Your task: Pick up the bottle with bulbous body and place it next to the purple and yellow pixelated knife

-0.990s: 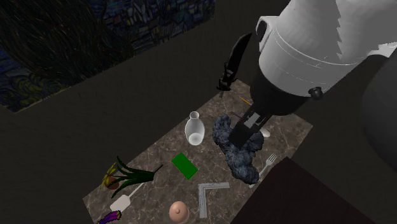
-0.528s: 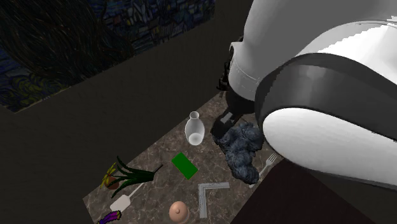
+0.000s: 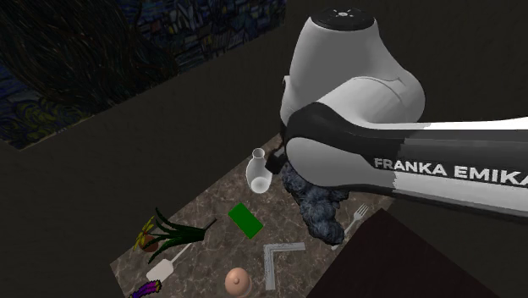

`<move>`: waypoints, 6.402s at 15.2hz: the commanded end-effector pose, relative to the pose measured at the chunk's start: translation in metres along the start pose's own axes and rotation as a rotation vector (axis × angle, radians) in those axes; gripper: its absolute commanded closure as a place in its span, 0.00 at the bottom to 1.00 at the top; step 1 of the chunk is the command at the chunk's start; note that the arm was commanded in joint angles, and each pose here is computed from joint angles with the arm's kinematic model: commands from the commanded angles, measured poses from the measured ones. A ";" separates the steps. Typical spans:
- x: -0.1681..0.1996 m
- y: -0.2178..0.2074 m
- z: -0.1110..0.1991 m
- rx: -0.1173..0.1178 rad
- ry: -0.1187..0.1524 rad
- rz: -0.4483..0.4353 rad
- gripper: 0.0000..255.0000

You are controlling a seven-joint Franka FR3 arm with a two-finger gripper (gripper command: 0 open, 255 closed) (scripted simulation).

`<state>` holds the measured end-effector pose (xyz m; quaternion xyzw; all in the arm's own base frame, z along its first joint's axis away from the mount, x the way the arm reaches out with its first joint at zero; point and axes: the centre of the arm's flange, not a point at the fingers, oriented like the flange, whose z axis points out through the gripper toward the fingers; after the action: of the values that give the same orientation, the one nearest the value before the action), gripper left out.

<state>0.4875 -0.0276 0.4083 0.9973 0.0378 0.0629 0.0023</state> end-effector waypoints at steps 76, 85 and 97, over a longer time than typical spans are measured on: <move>0.133 0.053 0.039 0.007 0.029 -0.033 1.00; 0.139 0.053 -0.008 0.007 0.029 -0.033 1.00; 0.147 0.054 -0.071 0.007 0.029 -0.033 1.00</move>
<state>0.6268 -0.0700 0.4908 0.9955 0.0546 0.0768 -0.0006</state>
